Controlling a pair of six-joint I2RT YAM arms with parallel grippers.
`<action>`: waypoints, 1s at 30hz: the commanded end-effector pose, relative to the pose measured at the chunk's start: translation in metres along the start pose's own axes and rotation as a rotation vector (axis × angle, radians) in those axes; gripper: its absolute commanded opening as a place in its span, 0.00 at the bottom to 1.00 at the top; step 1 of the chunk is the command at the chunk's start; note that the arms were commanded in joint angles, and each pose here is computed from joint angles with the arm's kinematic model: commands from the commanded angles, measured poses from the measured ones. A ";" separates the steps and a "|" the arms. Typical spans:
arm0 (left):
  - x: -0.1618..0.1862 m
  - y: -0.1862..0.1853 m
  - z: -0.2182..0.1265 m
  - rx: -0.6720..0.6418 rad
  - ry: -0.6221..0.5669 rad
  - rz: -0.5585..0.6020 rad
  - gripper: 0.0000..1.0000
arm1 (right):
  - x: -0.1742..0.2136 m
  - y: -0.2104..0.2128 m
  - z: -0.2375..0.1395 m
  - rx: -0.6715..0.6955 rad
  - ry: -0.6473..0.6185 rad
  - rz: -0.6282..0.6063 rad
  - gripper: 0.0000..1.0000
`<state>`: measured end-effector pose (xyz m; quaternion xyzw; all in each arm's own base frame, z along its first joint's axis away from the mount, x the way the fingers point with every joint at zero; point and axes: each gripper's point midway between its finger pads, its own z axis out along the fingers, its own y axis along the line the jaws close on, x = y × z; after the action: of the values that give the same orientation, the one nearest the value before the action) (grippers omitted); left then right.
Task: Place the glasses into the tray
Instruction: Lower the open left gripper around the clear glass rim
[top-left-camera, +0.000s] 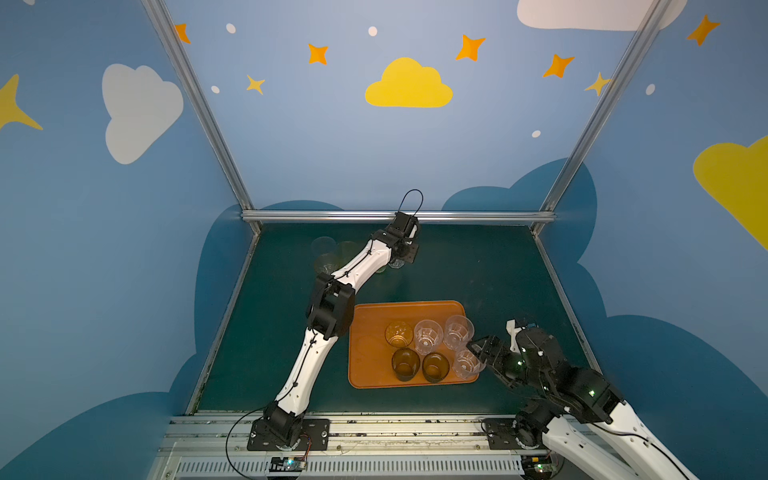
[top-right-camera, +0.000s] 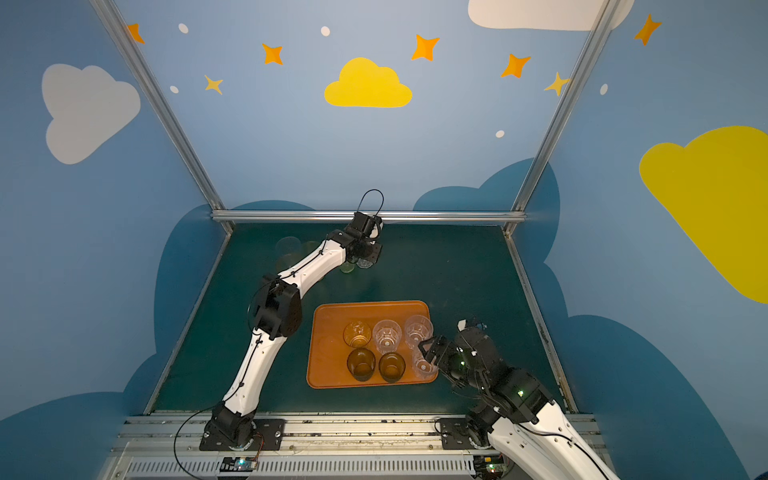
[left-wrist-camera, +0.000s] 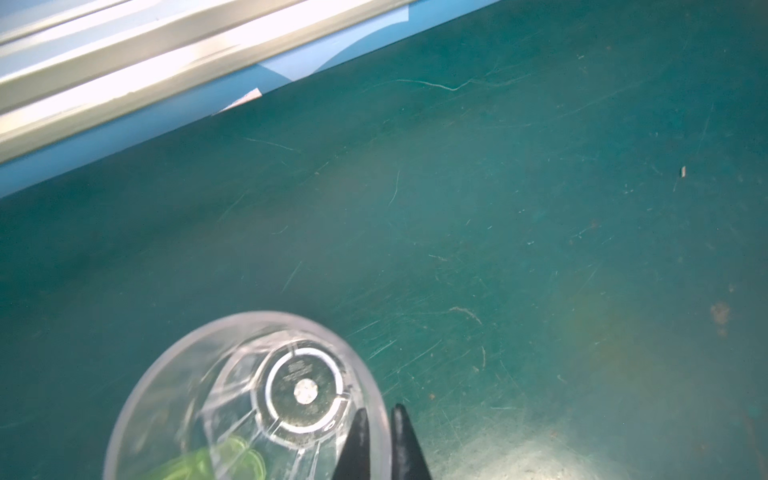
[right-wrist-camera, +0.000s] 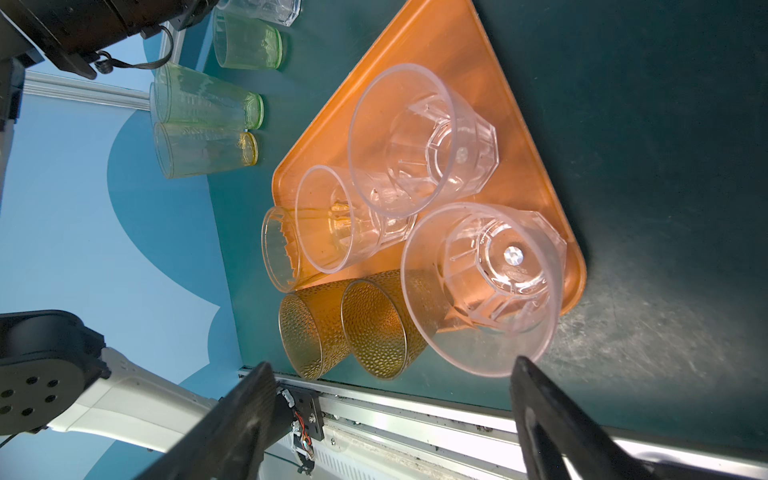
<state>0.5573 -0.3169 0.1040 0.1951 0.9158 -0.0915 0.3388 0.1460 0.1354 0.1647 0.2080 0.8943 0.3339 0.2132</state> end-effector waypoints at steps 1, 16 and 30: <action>0.007 0.004 0.008 -0.006 0.023 0.000 0.09 | -0.002 -0.005 0.001 0.022 -0.012 0.008 0.87; 0.005 -0.002 0.004 0.021 0.022 0.002 0.04 | -0.002 -0.007 0.002 0.026 -0.014 0.012 0.87; -0.012 -0.009 -0.022 0.056 -0.002 -0.025 0.04 | -0.009 -0.011 0.004 0.048 -0.055 0.039 0.87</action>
<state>0.5540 -0.3200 0.1076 0.1971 0.9166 -0.1042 0.3320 0.1502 0.1310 0.1618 0.2240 0.8928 0.3227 0.2206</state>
